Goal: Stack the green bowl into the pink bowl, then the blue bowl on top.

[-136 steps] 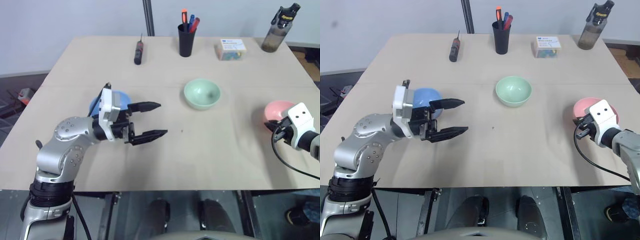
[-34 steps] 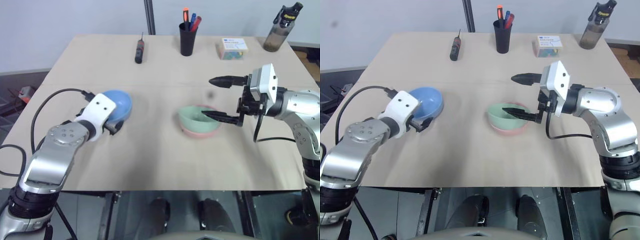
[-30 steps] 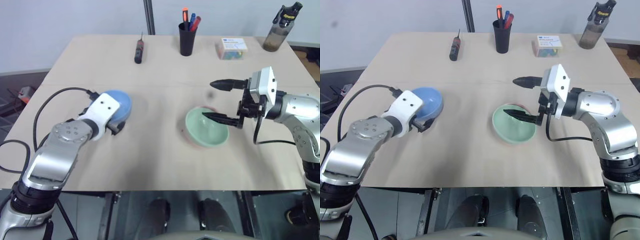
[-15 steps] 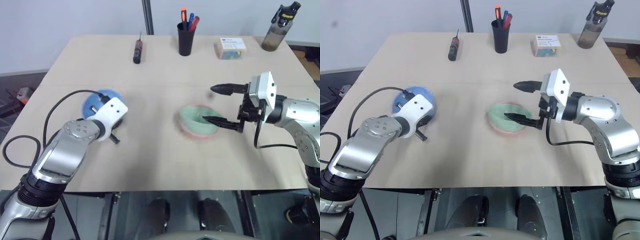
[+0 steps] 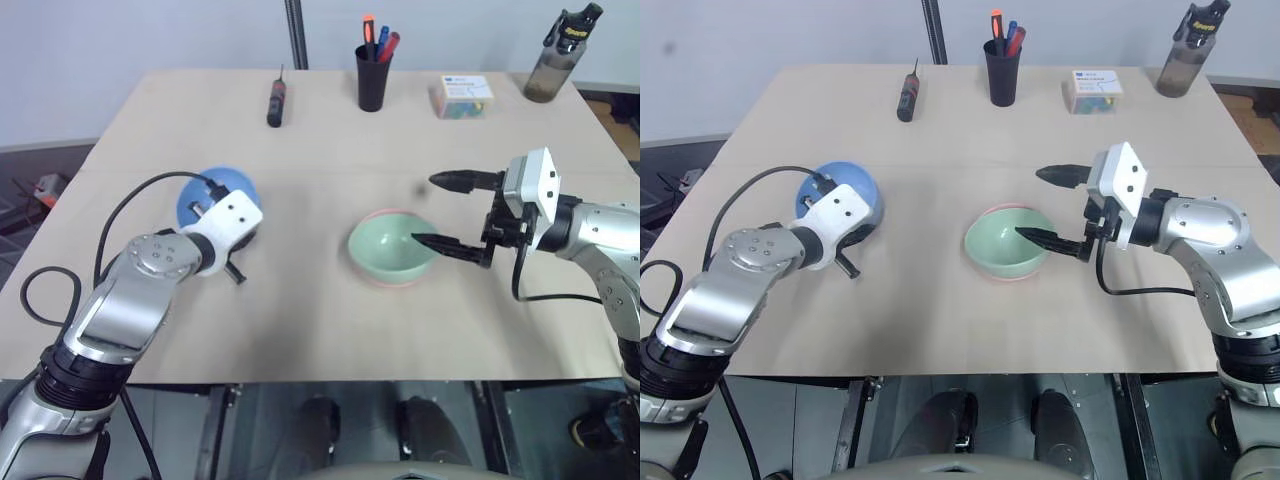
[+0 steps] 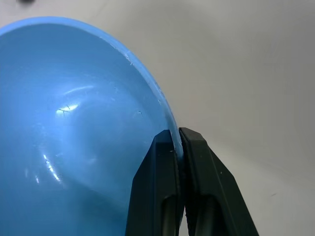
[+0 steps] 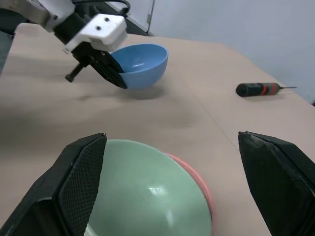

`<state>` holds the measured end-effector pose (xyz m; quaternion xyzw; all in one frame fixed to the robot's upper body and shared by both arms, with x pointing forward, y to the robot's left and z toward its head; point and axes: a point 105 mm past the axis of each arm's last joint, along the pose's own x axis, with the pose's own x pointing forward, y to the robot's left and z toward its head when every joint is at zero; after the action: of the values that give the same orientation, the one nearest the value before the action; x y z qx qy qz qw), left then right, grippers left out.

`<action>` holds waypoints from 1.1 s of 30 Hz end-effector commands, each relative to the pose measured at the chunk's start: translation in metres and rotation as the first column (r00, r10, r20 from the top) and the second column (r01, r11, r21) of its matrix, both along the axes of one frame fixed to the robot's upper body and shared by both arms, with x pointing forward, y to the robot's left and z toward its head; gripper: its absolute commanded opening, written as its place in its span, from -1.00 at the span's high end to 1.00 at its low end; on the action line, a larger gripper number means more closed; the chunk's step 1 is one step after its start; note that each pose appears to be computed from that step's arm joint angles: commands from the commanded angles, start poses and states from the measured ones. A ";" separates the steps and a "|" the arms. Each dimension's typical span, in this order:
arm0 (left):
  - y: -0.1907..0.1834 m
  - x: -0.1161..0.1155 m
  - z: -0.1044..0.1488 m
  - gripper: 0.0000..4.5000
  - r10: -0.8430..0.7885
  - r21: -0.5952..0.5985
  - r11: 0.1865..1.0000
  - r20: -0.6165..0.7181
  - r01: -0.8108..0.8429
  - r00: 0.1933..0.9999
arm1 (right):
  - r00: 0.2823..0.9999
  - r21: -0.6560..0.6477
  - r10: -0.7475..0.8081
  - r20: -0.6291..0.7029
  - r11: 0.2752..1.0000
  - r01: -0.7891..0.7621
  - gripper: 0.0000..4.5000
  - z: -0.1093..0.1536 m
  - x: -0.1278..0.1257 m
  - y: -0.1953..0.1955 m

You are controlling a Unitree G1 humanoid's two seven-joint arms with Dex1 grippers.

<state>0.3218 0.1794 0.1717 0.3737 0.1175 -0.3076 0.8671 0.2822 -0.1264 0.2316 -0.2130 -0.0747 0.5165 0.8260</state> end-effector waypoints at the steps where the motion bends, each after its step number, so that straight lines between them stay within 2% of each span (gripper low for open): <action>1: -0.040 -0.016 0.041 0.98 -0.315 -0.008 0.948 0.147 0.319 0.938 | 0.996 -0.009 -0.068 0.050 0.998 0.068 -1.00 0.011 -0.017 -0.023; 5: -0.062 -0.019 0.053 0.98 -0.487 -0.023 0.867 0.167 0.497 0.857 | 0.987 -0.040 -0.158 -0.003 0.987 0.158 -1.00 0.002 -0.038 -0.052; 11: -0.090 -0.022 0.065 0.98 -0.724 -0.010 0.683 0.121 0.730 0.679 | 0.934 -0.073 -0.355 -0.044 0.933 0.352 -1.00 -0.006 -0.070 -0.098; 18: -0.107 -0.019 0.067 0.98 -0.848 0.021 0.528 0.064 0.849 0.526 | 0.921 -0.043 -0.388 -0.021 0.921 0.387 -1.00 -0.001 -0.090 -0.103; 24: -0.114 -0.018 0.065 0.98 -0.882 0.021 0.471 0.020 0.882 0.471 | 0.921 -0.047 -0.389 -0.016 0.921 0.388 -1.00 -0.003 -0.098 -0.101; 26: -0.121 -0.021 0.065 0.65 -0.891 0.007 0.453 0.041 0.891 0.452 | 0.922 -0.049 -0.387 -0.018 0.921 0.385 -1.00 -0.004 -0.098 -0.100; 27: -0.124 -0.021 0.066 0.65 -0.893 0.001 0.447 0.055 0.895 0.446 | 0.923 -0.050 -0.385 -0.020 0.922 0.383 -1.00 -0.005 -0.098 -0.099; 28: -0.125 -0.021 0.067 0.42 -0.893 -0.001 0.446 0.071 0.895 0.445 | 0.924 -0.052 -0.381 -0.024 0.924 0.380 -1.00 -0.006 -0.097 -0.098; 29: -0.126 -0.021 0.070 0.34 -0.888 -0.006 0.451 0.097 0.892 0.450 | 0.926 -0.053 -0.376 -0.028 0.926 0.375 -1.00 -0.007 -0.096 -0.097; 32: -0.122 -0.015 0.076 -0.17 -0.849 -0.044 0.508 0.145 0.860 0.508 | 0.935 -0.052 -0.351 -0.046 0.936 0.349 -1.00 -0.011 -0.092 -0.091; 33: -0.119 -0.014 0.077 -0.17 -0.833 -0.059 0.530 0.150 0.846 0.533 | 0.938 -0.049 -0.342 -0.054 0.939 0.340 -1.00 -0.012 -0.090 -0.090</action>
<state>0.3078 0.0540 0.2342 0.3475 -0.1192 -0.6945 0.6187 0.1914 -0.2207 0.2144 -0.2108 0.0116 0.3663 0.9062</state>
